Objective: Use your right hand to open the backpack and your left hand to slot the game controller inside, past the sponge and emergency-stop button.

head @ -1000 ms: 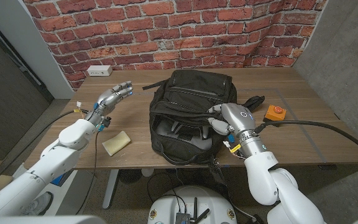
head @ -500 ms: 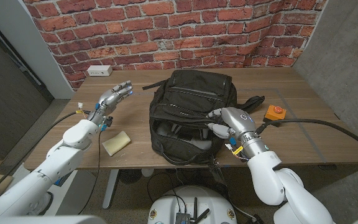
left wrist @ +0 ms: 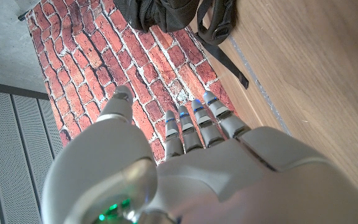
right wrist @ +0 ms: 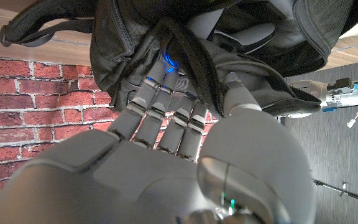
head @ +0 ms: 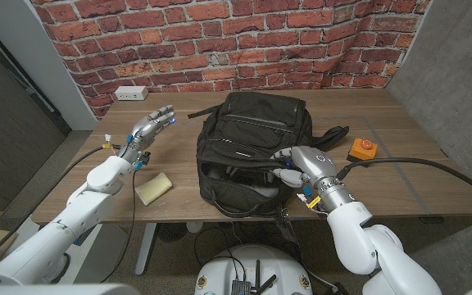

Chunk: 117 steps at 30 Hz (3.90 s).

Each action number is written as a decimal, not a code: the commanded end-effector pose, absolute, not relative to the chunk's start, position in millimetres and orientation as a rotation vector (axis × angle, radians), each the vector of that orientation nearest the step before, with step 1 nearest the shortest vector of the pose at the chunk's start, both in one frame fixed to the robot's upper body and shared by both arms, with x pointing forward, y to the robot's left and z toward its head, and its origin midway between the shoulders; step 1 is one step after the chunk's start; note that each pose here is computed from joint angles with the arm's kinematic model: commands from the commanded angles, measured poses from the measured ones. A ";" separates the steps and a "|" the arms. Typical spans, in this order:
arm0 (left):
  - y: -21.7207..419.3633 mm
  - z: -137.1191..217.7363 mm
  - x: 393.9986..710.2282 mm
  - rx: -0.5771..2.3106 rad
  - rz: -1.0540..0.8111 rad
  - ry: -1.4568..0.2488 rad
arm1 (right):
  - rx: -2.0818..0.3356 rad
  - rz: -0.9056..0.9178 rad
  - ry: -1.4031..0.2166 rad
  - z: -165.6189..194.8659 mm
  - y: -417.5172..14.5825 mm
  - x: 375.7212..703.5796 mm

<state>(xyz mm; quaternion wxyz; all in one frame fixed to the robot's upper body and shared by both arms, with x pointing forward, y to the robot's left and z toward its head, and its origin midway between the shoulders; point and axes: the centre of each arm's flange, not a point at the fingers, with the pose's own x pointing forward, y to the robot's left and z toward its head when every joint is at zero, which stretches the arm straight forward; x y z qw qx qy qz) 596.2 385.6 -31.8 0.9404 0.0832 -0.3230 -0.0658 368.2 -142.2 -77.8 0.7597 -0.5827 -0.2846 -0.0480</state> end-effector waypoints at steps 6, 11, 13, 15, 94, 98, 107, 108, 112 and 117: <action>390.9 -27.6 608.6 0.164 -0.156 -0.657 | -1.312 -0.062 -0.574 -81.9 -132.7 361.1; 392.1 -27.1 612.7 0.161 -0.155 -0.653 | -1.324 -0.044 -0.559 -80.5 -131.0 359.3; 392.5 -26.7 614.1 0.157 -0.158 -0.658 | -1.332 -0.034 -0.551 -80.2 -130.8 358.1; 392.6 -26.7 615.2 0.155 -0.156 -0.657 | -1.336 -0.027 -0.543 -79.8 -131.3 357.3; 372.6 -36.9 607.3 0.130 -0.051 -0.646 | -1.085 0.143 -0.550 -56.2 -215.4 366.2; 367.8 -36.3 609.1 0.129 -0.057 -0.642 | -1.067 0.136 -0.568 -53.6 -223.3 372.0; 358.5 -34.0 610.0 0.120 -0.059 -0.633 | -1.003 0.113 -0.597 -49.1 -242.0 385.2; 357.6 -34.0 610.1 0.116 -0.061 -0.634 | -0.993 0.108 -0.598 -48.8 -244.1 386.8; 354.1 -34.8 610.3 0.107 -0.053 -0.631 | -0.967 0.093 -0.612 -46.7 -251.2 393.5; 348.5 -37.4 611.1 0.094 -0.048 -0.631 | -0.955 0.087 -0.625 -43.9 -258.5 403.2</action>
